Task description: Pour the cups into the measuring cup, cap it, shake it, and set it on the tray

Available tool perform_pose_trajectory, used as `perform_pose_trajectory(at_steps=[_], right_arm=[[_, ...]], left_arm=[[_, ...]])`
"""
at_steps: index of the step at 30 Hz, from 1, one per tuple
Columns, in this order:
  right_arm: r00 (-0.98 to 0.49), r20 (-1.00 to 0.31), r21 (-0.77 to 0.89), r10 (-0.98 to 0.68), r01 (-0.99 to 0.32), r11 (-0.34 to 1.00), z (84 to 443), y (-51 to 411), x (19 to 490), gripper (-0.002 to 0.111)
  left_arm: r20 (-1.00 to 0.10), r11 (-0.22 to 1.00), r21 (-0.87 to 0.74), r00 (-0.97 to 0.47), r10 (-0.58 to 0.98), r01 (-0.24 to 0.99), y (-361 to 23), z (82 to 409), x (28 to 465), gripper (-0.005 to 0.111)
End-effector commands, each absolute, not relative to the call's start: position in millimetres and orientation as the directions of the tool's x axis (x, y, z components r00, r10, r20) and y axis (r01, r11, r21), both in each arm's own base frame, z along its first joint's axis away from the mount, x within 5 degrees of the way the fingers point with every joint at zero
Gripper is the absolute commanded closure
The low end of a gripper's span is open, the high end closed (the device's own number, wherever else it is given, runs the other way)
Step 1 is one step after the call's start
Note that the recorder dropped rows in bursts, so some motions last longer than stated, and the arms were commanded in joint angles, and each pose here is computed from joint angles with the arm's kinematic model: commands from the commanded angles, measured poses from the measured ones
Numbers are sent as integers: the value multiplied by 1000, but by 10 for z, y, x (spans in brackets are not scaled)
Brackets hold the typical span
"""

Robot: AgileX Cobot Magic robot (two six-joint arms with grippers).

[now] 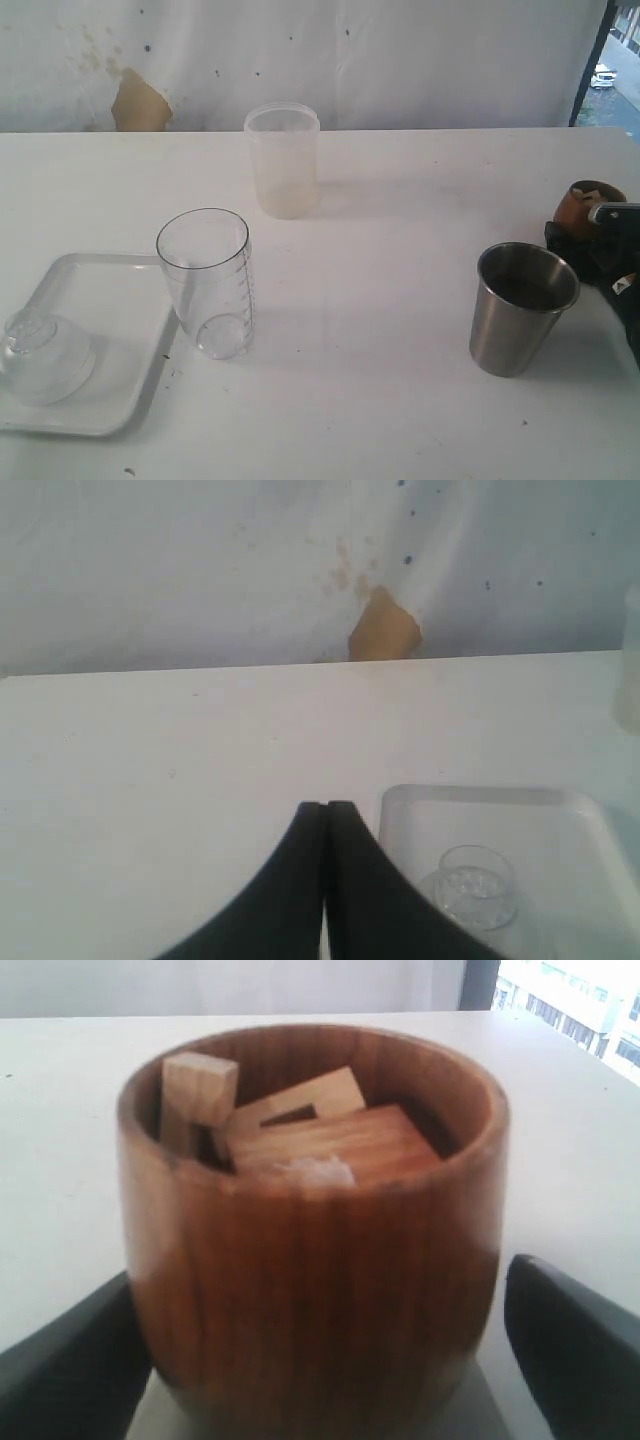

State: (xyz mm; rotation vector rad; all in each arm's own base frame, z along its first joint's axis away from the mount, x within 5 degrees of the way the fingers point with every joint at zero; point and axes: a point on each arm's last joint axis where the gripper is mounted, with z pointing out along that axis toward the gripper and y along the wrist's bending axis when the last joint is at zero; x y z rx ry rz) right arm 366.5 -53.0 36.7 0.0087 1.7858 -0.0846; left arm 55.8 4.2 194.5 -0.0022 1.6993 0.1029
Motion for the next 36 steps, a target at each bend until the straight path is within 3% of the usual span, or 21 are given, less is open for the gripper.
perform_pose_trajectory(at_steps=[1,27,36], right_arm=[[-185,-981,-63,-52,56,996,442,-551,3687,23],[-115,-993,25,33,75,997,566,-581,3836,23],[-119,-992,24,33,70,997,573,-584,3954,29]], left_arm=[[-991,997,61,-124,53,-57,38,1943,557,107],[-991,997,61,-124,53,-57,38,1943,557,107],[-991,997,61,-124,53,-57,38,1943,557,107]])
